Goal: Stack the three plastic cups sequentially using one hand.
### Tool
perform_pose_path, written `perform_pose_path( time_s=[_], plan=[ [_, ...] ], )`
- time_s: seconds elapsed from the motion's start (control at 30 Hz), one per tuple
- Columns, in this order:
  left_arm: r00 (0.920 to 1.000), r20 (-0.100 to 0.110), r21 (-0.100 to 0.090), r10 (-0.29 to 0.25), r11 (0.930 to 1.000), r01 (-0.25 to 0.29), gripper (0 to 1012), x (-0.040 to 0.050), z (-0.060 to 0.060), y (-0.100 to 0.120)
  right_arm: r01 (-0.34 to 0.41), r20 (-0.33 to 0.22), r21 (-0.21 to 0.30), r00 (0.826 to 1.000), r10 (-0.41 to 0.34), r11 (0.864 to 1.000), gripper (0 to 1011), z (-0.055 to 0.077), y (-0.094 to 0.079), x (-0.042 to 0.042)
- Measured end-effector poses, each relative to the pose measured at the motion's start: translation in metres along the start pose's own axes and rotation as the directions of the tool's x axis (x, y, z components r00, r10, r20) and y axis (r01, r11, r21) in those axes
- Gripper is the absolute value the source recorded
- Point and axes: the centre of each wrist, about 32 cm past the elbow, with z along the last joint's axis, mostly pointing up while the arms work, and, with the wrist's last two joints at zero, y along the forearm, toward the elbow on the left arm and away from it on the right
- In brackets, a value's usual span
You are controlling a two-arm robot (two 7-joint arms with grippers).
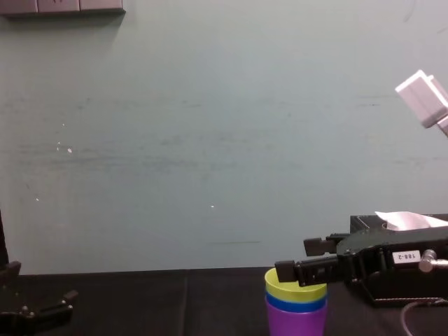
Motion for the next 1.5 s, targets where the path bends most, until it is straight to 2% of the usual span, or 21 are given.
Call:
perform_pose_path(
  time_s=[0.23, 0.27, 0.4, 0.47, 0.57, 0.7, 0.73, 0.77, 0.8, 0.83, 0.9, 0.93, 1.03, 1.1, 1.23, 1.33, 1.5],
  plan=[
    [1.0, 0.0, 0.0, 0.0, 1.0, 0.0, 1011, 0.0, 0.0, 0.0, 0.046, 0.007, 0.063, 0.999, -0.047, 0.997, 1004, 0.001, -0.013, -0.0136],
    [1.0, 0.0, 0.0, 0.0, 1.0, 0.0, 1011, 0.0, 0.0, 0.0, 0.046, 0.007, 0.063, 0.999, -0.047, 0.997, 1004, 0.001, -0.013, -0.0136],
    [1.0, 0.0, 0.0, 0.0, 1.0, 0.0, 1011, 0.0, 0.0, 0.0, 0.104, -0.003, 0.095, 0.995, -0.105, 0.99, 1004, 0.002, -0.024, -0.0207],
    [1.0, 0.0, 0.0, 0.0, 1.0, 0.0, 1011, 0.0, 0.0, 0.0, 0.161, -0.029, 0.112, 0.987, -0.159, 0.981, 1004, -0.001, -0.032, -0.026],
    [1.0, 0.0, 0.0, 0.0, 1.0, 0.0, 1011, 0.0, 0.0, 0.0, 0.202, -0.051, 0.118, 0.979, -0.198, 0.972, 1004, -0.003, -0.038, -0.031],
    [1.0, 0.0, 0.0, 0.0, 1.0, 0.0, 1011, 0.0, 0.0, 0.0, 0.282, -0.081, 0.125, 0.959, -0.273, 0.951, 1004, -0.012, -0.048, -0.0431],
    [1.0, 0.0, 0.0, 0.0, 1.0, 0.0, 1011, 0.0, 0.0, 0.0, 0.311, -0.086, 0.125, 0.949, -0.302, 0.942, 1004, -0.015, -0.05, -0.0485],
    [1.0, 0.0, 0.0, 0.0, 1.0, 0.0, 1011, 0.0, 0.0, 0.0, 0.344, -0.092, 0.115, 0.938, -0.335, 0.932, 1004, -0.019, -0.052, -0.053],
    [1.0, 0.0, 0.0, 0.0, 1.0, 0.0, 1011, 0.0, 0.0, 0.0, 0.344, -0.092, 0.115, 0.938, -0.335, 0.932, 1004, -0.019, -0.052, -0.053],
    [1.0, 0.0, 0.0, 0.0, 1.0, 0.0, 1011, 0.0, 0.0, 0.0, 0.372, -0.099, 0.103, 0.927, -0.363, 0.922, 1004, -0.022, -0.053, -0.0568],
    [1.0, 0.0, 0.0, 0.0, 1.0, 0.0, 1011, 0.0, 0.0, 0.0, 0.402, -0.107, 0.084, 0.914, -0.392, 0.912, 1004, -0.026, -0.053, -0.0608],
    [1.0, 0.0, 0.0, 0.0, 1.0, 0.0, 1011, 0.0, 0.0, 0.0, 0.43, -0.111, 0.06, 0.9, -0.422, 0.901, 1004, -0.029, -0.053, -0.0643],
    [1.0, 0.0, 0.0, 0.0, 1.0, 0.0, 1011, 0.0, 0.0, 0.0, 0.468, -0.114, 0.022, 0.879, -0.463, 0.883, 1004, -0.035, -0.051, -0.0692],
    [1.0, 0.0, 0.0, 0.0, 1.0, 0.0, 1011, 0.0, 0.0, 0.0, 0.51, -0.109, -0.022, 0.854, -0.509, 0.86, 1004, -0.042, -0.049, -0.074],
    [1.0, 0.0, 0.0, 0.0, 1.0, 0.0, 1011, 0.0, 0.0, 0.0, 0.539, -0.102, -0.056, 0.835, -0.541, 0.841, 1004, -0.048, -0.045, -0.0767],
    [1.0, 0.0, 0.0, 0.0, 1.0, 0.0, 1012, 0.0, 0.0, 0.0, 0.544, -0.097, -0.066, 0.831, -0.548, 0.836, 1004, -0.05, -0.044, -0.0772],
    [1.0, 0.0, 0.0, 0.0, 1.0, 0.0, 1011, 0.0, 0.0, 0.0, 0.543, -0.097, -0.068, 0.832, -0.547, 0.837, 1004, -0.052, -0.043, -0.0773]
  ],
)
